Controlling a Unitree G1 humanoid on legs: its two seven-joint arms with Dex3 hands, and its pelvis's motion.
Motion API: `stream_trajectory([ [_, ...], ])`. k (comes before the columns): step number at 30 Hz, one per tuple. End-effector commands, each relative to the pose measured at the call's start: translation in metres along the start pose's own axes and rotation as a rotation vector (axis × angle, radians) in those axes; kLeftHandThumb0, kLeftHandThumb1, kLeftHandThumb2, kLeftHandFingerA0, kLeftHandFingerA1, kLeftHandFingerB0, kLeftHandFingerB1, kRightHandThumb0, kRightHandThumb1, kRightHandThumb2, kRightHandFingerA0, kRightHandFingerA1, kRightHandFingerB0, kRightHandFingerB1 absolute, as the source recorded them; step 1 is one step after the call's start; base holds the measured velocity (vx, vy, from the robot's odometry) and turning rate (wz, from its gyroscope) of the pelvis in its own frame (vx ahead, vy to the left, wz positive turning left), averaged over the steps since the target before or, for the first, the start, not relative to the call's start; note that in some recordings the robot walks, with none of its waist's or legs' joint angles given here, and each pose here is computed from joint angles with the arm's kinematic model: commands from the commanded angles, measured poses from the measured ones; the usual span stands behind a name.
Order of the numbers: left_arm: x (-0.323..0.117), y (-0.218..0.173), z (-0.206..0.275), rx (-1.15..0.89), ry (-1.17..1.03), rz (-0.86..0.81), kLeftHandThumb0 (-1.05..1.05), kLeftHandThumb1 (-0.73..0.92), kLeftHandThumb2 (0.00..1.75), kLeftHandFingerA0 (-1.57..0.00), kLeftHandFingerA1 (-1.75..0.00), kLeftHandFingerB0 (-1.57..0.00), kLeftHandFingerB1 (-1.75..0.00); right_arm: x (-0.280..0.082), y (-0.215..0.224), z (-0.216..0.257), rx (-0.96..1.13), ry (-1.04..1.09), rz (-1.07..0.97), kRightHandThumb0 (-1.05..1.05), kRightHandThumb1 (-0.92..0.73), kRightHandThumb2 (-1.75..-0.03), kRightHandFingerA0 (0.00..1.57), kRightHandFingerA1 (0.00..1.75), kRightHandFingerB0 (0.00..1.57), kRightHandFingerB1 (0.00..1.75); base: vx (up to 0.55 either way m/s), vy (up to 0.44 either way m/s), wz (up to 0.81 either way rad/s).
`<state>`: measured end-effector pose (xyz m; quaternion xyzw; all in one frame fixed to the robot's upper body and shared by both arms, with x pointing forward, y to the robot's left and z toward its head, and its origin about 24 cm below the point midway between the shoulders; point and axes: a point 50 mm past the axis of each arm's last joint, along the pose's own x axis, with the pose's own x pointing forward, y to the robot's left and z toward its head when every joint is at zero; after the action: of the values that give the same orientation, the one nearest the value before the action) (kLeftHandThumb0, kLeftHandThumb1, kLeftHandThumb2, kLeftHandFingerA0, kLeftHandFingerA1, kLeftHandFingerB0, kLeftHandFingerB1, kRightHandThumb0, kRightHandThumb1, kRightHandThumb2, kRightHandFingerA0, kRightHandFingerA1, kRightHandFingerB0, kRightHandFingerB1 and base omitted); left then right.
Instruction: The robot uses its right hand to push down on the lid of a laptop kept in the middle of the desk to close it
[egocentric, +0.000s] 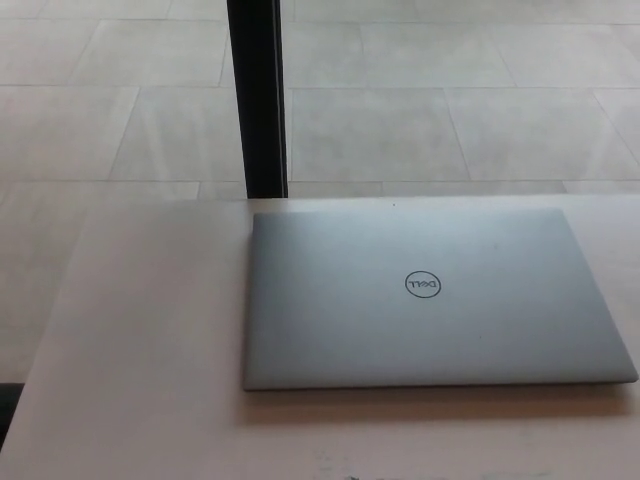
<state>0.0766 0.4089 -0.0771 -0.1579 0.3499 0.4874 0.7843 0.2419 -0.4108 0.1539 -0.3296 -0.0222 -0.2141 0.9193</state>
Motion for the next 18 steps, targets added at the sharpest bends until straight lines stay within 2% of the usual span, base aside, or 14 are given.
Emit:
stream_trajectory([
  [1, -0.001, 0.011, 0.005, 0.011, -0.027, 0.030, -0.84, 0.92, 0.76, -0.51, -0.63, -0.45, -0.45, -0.121, -0.073, -0.134, 0.676, 0.451, -0.919, -0.87, -0.88, -0.71, 0.63, 1.37, 0.11, 0.92, 0.00, 0.000, 0.00],
  [3, -0.001, 0.010, 0.005, 0.013, -0.026, 0.024, -0.84, 0.92, 0.76, -0.51, -0.63, -0.45, -0.45, -0.128, -0.075, -0.139, 0.682, 0.477, -0.952, -0.87, -0.88, -0.71, 0.63, 1.37, 0.11, 0.92, 0.00, 0.000, 0.00],
  [4, -0.001, 0.010, 0.005, -0.003, -0.027, 0.029, -0.84, 0.92, 0.74, -0.50, -0.63, -0.45, -0.46, -0.132, -0.075, -0.142, 0.707, 0.486, -0.981, -0.92, -0.89, -0.70, 0.60, 1.46, 0.08, 0.96, 0.00, 0.000, 0.00],
  [5, -0.001, 0.010, 0.005, -0.007, -0.031, 0.030, -0.83, 0.92, 0.73, -0.51, -0.62, -0.46, -0.47, -0.136, -0.073, -0.145, 0.725, 0.508, -1.015, -0.93, -0.76, -1.22, 0.80, 1.27, 0.23, 0.84, 0.00, 0.000, 0.00],
  [6, -0.001, 0.011, 0.005, 0.007, -0.034, 0.033, -0.83, 0.92, 0.74, -0.52, -0.61, -0.47, -0.47, -0.138, -0.072, -0.147, 0.737, 0.533, -1.044, -0.92, -0.92, -0.72, 0.70, 1.58, 0.07, 1.06, 0.00, 0.000, 0.00],
  [8, -0.001, 0.011, 0.005, 0.013, -0.032, 0.037, -0.82, 0.92, 0.74, -0.53, -0.62, -0.47, -0.47, -0.140, -0.070, -0.150, 0.790, 0.540, -1.062, -0.90, -0.90, -0.71, 0.74, 1.65, 0.03, 1.06, 0.00, 0.000, 0.00],
  [9, -0.001, 0.010, 0.005, 0.016, -0.036, 0.038, -0.81, 0.92, 0.74, -0.54, -0.65, -0.44, -0.47, -0.142, -0.068, -0.153, 0.822, 0.552, -1.090, -0.89, -0.88, -0.73, 0.84, 1.64, 0.00, 0.99, 0.00, 0.000, 0.00],
  [10, -0.001, 0.010, 0.005, 0.019, -0.037, 0.036, -0.82, 0.92, 0.76, -0.54, -0.64, -0.44, -0.47, -0.144, -0.067, -0.155, 0.878, 0.565, -1.130, -0.90, -0.89, -0.67, 0.85, 1.56, 0.00, 0.92, 0.00, 0.000, 0.00],
  [12, -0.001, 0.010, 0.005, 0.020, -0.037, 0.035, -0.82, 0.92, 0.76, -0.54, -0.64, -0.44, -0.47, -0.145, -0.067, -0.156, 0.904, 0.570, -1.147, -0.90, -0.89, -0.67, 0.85, 1.56, 0.00, 0.92, 0.00, 0.000, 0.00],
  [13, -0.001, 0.008, 0.006, 0.009, -0.039, 0.028, -0.83, 0.92, 0.75, -0.54, -0.65, -0.44, -0.48, -0.147, -0.065, -0.159, 1.083, 0.576, -1.277, -0.87, -0.88, -0.67, 0.94, 1.59, 0.16, 1.21, 0.00, 0.000, 0.00],
  [14, -0.001, 0.009, 0.007, 0.009, -0.039, 0.039, -0.82, 0.92, 0.76, -0.54, -0.64, -0.44, -0.47, -0.151, -0.063, -0.163, 1.128, 0.605, -1.320, -0.79, -0.92, -0.71, 0.74, 1.45, 0.14, 1.21, 0.00, 0.000, 0.00],
  [15, -0.001, 0.009, 0.007, -0.002, -0.037, 0.040, -0.83, 0.92, 0.78, -0.53, -0.65, -0.42, -0.47, -0.153, -0.061, -0.164, 1.127, 0.613, -1.317, -0.76, -0.92, -0.76, 0.69, 1.46, 0.11, 1.26, 0.00, 0.000, 0.00],
  [16, -0.001, 0.010, 0.006, -0.005, -0.032, 0.037, -0.84, 0.92, 0.74, -0.53, -0.66, -0.47, -0.49, -0.155, -0.059, -0.165, 1.096, 0.622, -1.300, -0.81, -0.92, -0.77, 0.57, 1.54, 0.38, 1.28, 0.00, 0.000, 0.00],
  [18, -0.001, 0.010, 0.006, -0.007, -0.032, 0.036, -0.84, 0.92, 0.74, -0.53, -0.66, -0.47, -0.49, -0.154, -0.059, -0.165, 1.097, 0.622, -1.300, -0.81, -0.92, -0.77, 0.57, 1.54, 0.38, 1.28, 0.00, 0.000, 0.00],
])
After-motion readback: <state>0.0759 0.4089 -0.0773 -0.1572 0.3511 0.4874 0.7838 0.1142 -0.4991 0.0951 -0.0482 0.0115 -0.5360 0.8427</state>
